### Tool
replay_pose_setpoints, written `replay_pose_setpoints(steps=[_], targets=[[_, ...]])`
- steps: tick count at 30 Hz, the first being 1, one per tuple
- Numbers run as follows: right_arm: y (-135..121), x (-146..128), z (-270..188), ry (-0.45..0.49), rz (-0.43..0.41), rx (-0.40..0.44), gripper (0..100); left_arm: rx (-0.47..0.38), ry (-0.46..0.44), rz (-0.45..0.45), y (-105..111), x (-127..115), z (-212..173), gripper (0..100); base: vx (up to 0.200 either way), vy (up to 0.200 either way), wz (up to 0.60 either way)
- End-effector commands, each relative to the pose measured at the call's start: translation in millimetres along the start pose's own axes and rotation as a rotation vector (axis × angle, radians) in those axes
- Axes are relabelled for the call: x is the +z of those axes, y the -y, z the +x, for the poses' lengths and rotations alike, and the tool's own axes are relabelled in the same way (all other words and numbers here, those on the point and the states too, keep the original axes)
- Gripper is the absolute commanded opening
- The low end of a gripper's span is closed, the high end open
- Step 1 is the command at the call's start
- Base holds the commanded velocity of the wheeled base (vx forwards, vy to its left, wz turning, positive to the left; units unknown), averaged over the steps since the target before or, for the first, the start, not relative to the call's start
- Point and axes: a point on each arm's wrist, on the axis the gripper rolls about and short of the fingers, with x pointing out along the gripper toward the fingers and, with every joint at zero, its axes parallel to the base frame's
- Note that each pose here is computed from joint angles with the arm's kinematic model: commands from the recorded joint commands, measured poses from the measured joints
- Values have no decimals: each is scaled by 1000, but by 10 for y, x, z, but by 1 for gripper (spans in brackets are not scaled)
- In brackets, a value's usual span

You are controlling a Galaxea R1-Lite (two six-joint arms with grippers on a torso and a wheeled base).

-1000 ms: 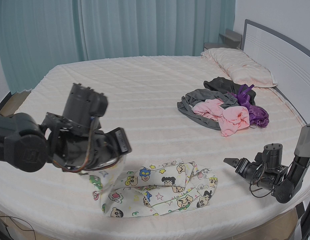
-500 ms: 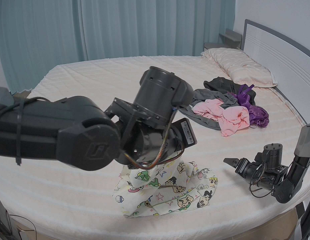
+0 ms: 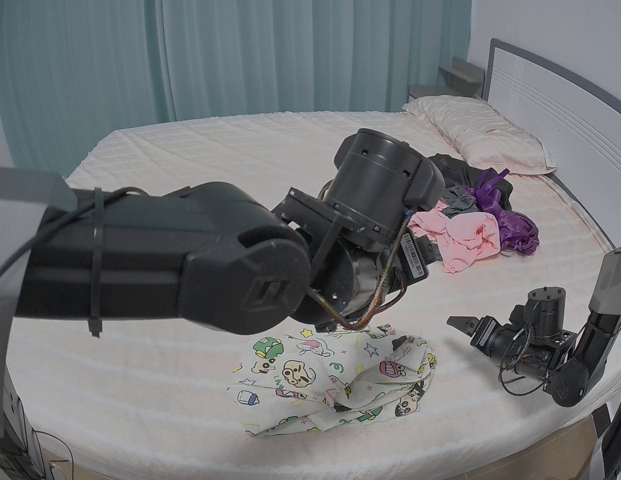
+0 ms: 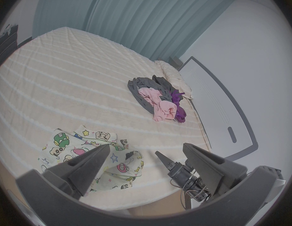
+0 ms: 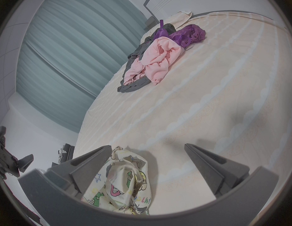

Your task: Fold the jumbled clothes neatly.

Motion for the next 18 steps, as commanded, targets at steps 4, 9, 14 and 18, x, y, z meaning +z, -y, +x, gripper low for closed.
replay_pose_setpoints(steps=[4,9,14,18], targets=[[-4,-3,-2,0,-1,2,100,42,-15,-21,-13,-4,2,100,0,0,0],[-27,19,-26,9,-1,12,100,92,-16,-131,-332,235,-421,100,0,0,0],[-100,36,-79,21,-9,41,100,162,-74,-192,-938,258,-720,100,0,0,0],[-141,2,-78,10,-19,55,100,188,-113,-256,-1376,104,-891,100,0,0,0]])
